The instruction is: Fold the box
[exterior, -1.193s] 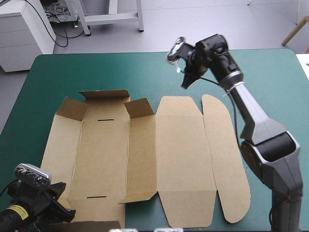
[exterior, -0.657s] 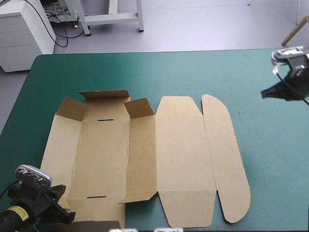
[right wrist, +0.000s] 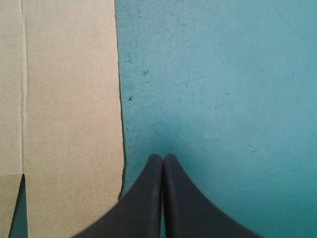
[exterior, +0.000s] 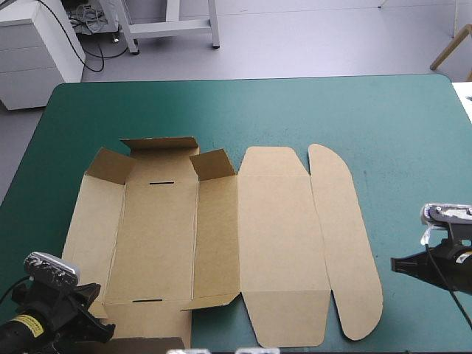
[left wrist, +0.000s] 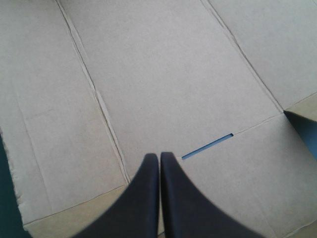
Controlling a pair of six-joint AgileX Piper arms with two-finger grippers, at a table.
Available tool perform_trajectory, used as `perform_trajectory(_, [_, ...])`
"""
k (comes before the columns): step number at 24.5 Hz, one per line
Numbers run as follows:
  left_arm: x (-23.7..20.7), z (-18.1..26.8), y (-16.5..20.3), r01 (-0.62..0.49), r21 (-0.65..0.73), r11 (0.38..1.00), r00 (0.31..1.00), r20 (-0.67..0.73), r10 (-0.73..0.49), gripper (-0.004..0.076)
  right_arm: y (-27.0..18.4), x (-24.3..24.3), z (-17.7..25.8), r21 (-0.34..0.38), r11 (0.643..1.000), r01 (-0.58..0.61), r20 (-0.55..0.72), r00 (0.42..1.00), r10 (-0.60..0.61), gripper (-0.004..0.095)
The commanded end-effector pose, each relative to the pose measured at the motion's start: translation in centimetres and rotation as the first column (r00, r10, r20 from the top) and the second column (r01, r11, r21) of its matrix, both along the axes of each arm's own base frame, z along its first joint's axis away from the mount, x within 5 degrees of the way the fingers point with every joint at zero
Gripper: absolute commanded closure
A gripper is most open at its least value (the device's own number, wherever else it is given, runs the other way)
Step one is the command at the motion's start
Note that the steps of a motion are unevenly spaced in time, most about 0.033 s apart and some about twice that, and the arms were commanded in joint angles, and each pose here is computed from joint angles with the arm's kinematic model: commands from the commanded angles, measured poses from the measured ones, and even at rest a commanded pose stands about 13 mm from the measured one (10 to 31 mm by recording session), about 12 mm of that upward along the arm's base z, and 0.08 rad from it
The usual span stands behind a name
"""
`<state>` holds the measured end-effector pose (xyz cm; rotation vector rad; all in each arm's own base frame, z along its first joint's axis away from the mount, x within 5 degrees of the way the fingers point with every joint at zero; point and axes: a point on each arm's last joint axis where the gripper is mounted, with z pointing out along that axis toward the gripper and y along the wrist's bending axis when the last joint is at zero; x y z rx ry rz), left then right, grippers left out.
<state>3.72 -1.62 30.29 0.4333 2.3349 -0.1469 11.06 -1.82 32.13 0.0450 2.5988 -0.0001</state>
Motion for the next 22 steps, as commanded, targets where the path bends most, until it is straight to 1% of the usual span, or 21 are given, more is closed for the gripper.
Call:
perform_trajectory(1, [0.4, 1.3, -0.3, -0.014, -0.061, 0.998, 0.997, 0.073, 0.018, 0.0734, 0.2, -0.6, -0.2, -0.002, 1.0, 0.019, 0.081, 0.997, -0.019, 0.0927])
perform_trajectory(4, [0.4, 1.4, -0.3, -0.01, -0.067, 0.998, 0.997, 0.074, 0.015, 0.0734, 0.6, -1.2, -1.1, 0.029, 0.999, 0.019, 0.105, 0.994, -0.022, 0.0927])
perform_trajectory(7, [0.5, 1.4, -0.3, -0.011, -0.065, 0.998, 0.997, 0.079, 0.016, 0.0734, 1.1, -1.4, -2.0, 0.082, 0.996, 0.018, 0.139, 0.99, -0.029, 0.0927])
perform_trajectory(9, [0.9, 1.5, -0.4, -0.014, -0.065, 0.998, 0.998, 0.057, 0.018, 0.0734, 1.5, -1.5, -2.6, 0.121, 0.993, 0.006, 0.155, 0.988, -0.025, 0.0927])
perform_trajectory(15, [3.0, 3.1, -0.9, -0.015, -0.057, 0.998, 1.0, 0.019, 0.016, 0.0734, 1.5, -1.4, -3.6, 0.106, 0.994, -0.022, 0.146, 0.989, 0.006, 0.0927])
perform_trajectory(17, [4.6, 4.2, -1.2, -0.016, -0.049, 0.999, 1.0, 0.001, 0.016, 0.0734, 1.5, -1.3, -3.6, 0.091, 0.995, -0.034, 0.157, 0.987, 0.02, 0.0927])
perform_trajectory(18, [6.0, 4.9, -1.6, -0.013, -0.055, 0.998, 0.999, -0.031, 0.012, 0.0734, 1.5, -1.3, -3.6, 0.086, 0.996, -0.034, 0.168, 0.986, 0.019, 0.0927])
perform_trajectory(19, [6.5, 5.1, -1.9, -0.007, -0.068, 0.998, 0.999, -0.053, 0.003, 0.0734, 1.4, -1.2, -3.5, 0.085, 0.996, -0.033, 0.173, 0.985, 0.018, 0.0927])
perform_trajectory(20, [8.1, 5.6, -2.8, 0.034, -0.105, 0.994, 0.995, -0.087, -0.043, 0.0734, 1.4, -1.2, -3.5, 0.081, 0.996, -0.033, 0.179, 0.984, 0.018, 0.0927])
perform_trajectory(21, [8.7, 5.8, -3.1, 0.044, -0.121, 0.992, 0.994, -0.096, -0.056, 0.0734, 1.4, -1.2, -3.5, 0.08, 0.996, -0.032, 0.183, 0.983, 0.017, 0.0927])
perform_trajectory(22, [10.5, 6.3, -3.6, 0.039, -0.139, 0.99, 0.993, -0.105, -0.054, 0.0734, 1.4, -1.1, -3.4, 0.077, 0.997, -0.032, 0.189, 0.982, 0.016, 0.0927])
